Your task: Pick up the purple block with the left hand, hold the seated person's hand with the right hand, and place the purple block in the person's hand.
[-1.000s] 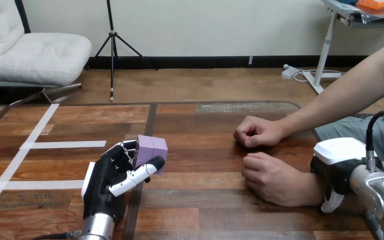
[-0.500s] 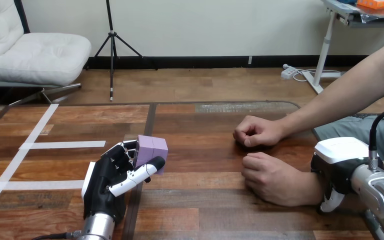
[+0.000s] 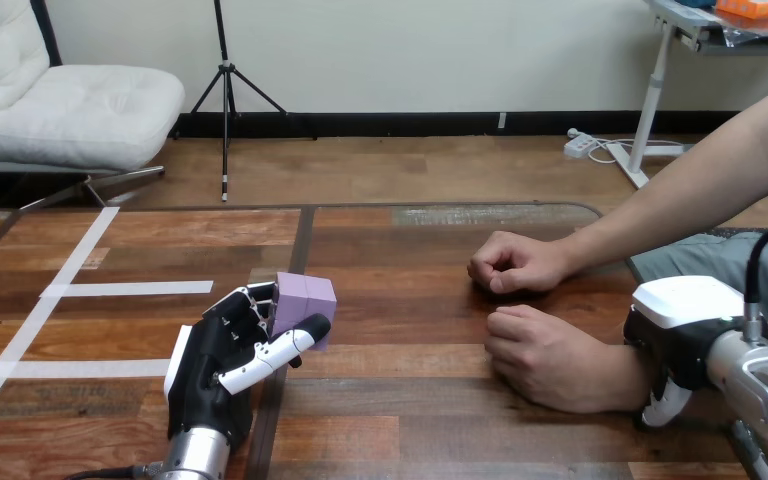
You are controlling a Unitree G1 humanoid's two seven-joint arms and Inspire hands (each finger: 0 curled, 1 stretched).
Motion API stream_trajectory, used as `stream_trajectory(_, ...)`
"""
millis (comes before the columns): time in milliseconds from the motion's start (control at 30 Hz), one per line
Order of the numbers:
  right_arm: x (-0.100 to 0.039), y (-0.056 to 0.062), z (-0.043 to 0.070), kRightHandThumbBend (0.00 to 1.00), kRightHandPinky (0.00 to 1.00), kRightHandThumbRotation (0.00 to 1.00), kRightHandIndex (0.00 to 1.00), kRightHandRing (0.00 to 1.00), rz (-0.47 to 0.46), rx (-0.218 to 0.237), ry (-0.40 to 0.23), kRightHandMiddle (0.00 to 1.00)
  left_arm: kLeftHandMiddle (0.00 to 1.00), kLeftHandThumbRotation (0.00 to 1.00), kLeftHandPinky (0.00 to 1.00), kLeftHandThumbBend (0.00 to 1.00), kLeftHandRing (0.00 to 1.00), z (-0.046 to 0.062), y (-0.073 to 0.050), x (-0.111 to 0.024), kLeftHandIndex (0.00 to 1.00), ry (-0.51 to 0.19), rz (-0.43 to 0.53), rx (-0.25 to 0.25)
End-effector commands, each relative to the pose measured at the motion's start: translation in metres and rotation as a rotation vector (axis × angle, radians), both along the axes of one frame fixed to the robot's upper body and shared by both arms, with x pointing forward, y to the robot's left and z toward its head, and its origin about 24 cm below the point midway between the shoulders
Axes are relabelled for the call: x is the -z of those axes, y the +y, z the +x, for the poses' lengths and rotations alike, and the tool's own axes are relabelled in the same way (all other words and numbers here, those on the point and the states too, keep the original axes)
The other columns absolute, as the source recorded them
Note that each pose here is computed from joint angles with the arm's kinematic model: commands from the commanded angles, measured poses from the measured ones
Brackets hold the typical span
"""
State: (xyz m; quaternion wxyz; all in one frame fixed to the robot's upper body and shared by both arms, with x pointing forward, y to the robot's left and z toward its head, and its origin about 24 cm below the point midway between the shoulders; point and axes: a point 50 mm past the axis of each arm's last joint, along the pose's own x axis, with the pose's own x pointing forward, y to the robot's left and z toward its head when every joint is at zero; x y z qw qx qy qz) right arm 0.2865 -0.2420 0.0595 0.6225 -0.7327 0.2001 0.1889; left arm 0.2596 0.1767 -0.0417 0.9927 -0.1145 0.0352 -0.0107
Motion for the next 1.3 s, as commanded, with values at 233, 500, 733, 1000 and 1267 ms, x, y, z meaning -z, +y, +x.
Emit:
stream_trajectory(233, -0.022, -0.005, -0.001, 0.79, 0.32, 0.01, 0.52, 0.43, 0.024, -0.008, -0.101, 0.5, 0.4, 0.0, 0.26, 0.78, 0.32, 0.023, -0.008, -0.028, 0.43, -0.112, 0.023, 0.064)
stream_trajectory(500, -0.03, -0.004, -0.001, 0.78, 0.32, 0.02, 0.54, 0.43, 0.031, -0.011, -0.123, 0.5, 0.4, 0.0, 0.26, 0.78, 0.32, 0.029, -0.012, -0.033, 0.44, -0.129, 0.032, 0.09)
stream_trajectory(733, -0.038, -0.002, -0.001, 0.78, 0.33, 0.01, 0.52, 0.43, 0.028, -0.02, -0.149, 0.49, 0.4, 0.0, 0.26, 0.79, 0.32, 0.036, -0.016, -0.039, 0.44, -0.144, 0.038, 0.115)
stream_trajectory(1000, -0.044, -0.001, 0.0, 0.78, 0.34, 0.0, 0.51, 0.43, 0.05, -0.006, -0.157, 0.5, 0.41, 0.0, 0.27, 0.79, 0.33, 0.042, -0.021, -0.045, 0.44, -0.158, 0.043, 0.128)
stream_trajectory(1267, -0.047, -0.001, 0.0, 0.81, 0.3, 0.0, 0.5, 0.39, 0.073, -0.011, -0.182, 0.47, 0.41, 0.0, 0.27, 0.8, 0.33, 0.047, -0.027, -0.05, 0.44, -0.162, 0.033, 0.149)
